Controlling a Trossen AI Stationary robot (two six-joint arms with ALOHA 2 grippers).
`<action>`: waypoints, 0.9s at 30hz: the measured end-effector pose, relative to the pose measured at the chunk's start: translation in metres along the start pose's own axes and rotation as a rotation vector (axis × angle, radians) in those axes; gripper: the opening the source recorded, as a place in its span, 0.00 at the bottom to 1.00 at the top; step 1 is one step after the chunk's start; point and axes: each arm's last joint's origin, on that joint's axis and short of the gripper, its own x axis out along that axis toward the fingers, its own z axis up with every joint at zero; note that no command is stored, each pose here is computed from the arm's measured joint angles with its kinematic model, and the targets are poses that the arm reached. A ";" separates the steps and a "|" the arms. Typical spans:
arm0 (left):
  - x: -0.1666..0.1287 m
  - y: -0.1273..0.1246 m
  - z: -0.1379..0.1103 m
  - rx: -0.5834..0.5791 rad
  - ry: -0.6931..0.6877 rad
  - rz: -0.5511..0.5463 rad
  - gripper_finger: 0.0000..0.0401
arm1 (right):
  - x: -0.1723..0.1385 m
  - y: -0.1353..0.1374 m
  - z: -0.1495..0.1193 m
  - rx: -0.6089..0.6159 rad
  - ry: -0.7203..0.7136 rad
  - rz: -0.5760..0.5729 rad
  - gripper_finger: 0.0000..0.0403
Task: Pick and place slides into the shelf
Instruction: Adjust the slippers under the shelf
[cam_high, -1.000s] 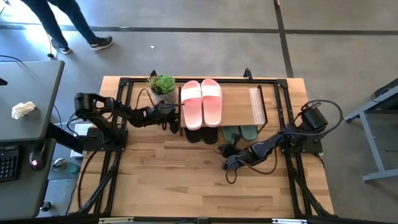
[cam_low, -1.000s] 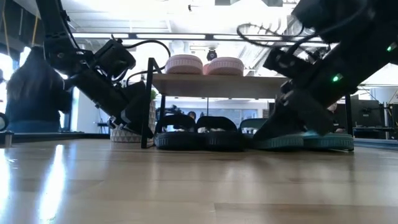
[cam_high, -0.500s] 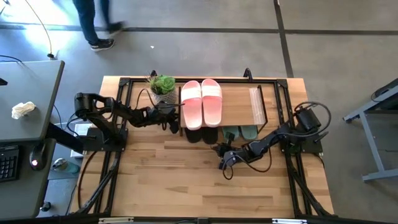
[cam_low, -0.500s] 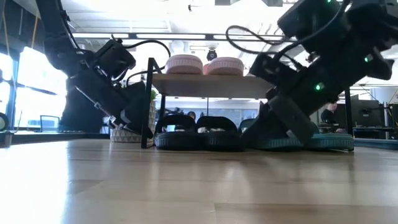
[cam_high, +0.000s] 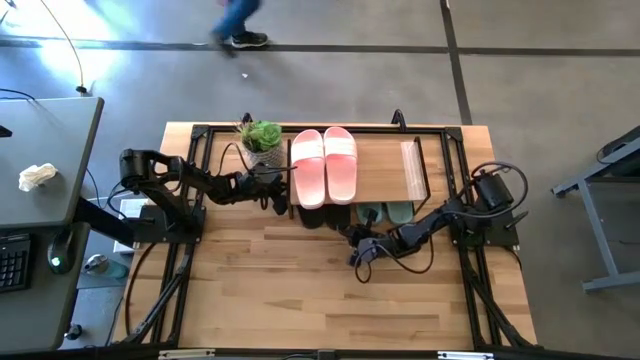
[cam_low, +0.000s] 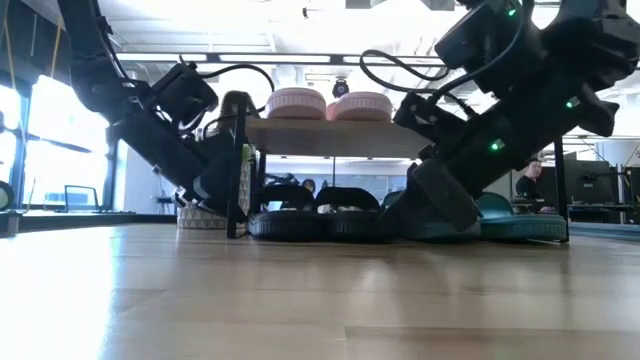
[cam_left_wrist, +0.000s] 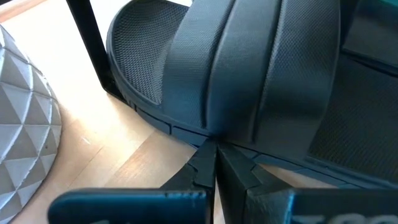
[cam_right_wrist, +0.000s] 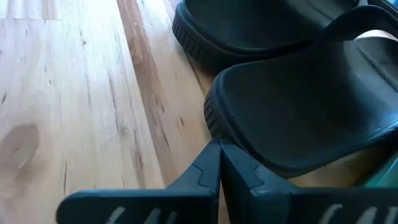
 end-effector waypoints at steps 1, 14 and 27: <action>0.000 0.000 0.000 0.000 0.000 0.000 0.00 | 0.000 0.000 0.000 -0.001 0.000 0.000 0.00; 0.000 0.000 -0.002 0.007 0.019 0.001 0.00 | -0.022 0.008 0.011 -0.081 -0.031 0.067 0.00; 0.000 0.001 -0.003 0.010 0.032 0.004 0.00 | -0.101 -0.025 0.003 -0.092 0.313 0.054 0.00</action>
